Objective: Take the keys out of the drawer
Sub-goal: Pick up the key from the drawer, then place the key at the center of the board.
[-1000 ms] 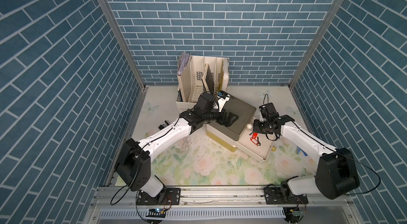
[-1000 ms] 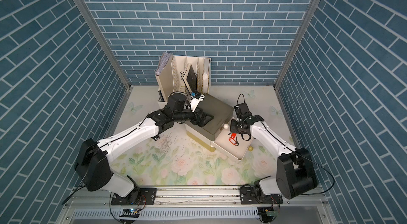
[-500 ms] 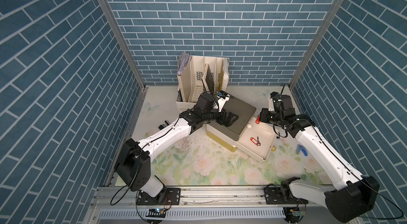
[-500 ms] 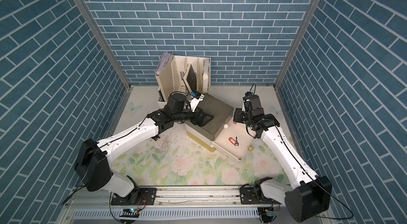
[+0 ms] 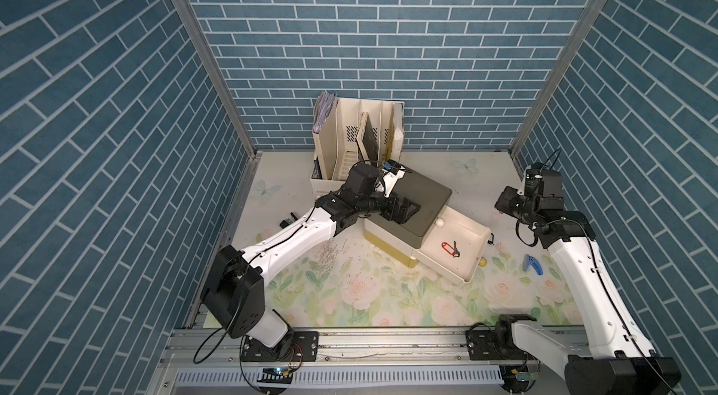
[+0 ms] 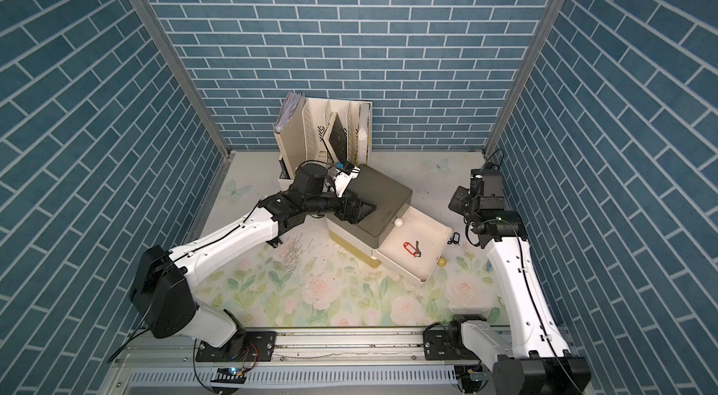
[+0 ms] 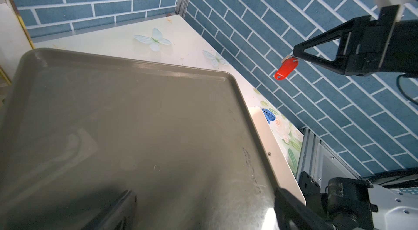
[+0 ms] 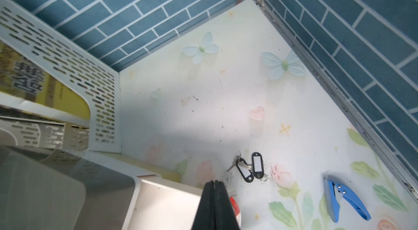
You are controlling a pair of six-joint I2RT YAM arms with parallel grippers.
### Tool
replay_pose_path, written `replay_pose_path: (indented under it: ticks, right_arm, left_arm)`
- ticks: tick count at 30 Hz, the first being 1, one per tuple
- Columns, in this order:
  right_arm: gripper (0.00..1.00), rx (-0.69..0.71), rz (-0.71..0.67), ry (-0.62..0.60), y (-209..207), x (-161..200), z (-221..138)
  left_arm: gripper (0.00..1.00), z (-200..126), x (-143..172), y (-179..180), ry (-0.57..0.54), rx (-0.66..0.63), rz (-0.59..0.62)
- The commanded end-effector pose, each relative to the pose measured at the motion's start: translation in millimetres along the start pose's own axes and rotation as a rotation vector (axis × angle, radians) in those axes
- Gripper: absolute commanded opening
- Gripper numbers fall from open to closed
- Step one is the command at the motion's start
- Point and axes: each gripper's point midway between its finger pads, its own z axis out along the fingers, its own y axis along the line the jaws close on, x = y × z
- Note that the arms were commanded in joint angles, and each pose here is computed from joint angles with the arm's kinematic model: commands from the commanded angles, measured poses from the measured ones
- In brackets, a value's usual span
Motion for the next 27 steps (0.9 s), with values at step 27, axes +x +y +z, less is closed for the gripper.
replay_pose_path:
  ticks: [27]
  right_arm:
    - [0.00, -0.274, 0.182, 0.234, 17.5, 53.1, 186.9]
  left_arm:
    - [1.00, 12.0, 18.4, 10.9, 0.114, -0.016, 0.003]
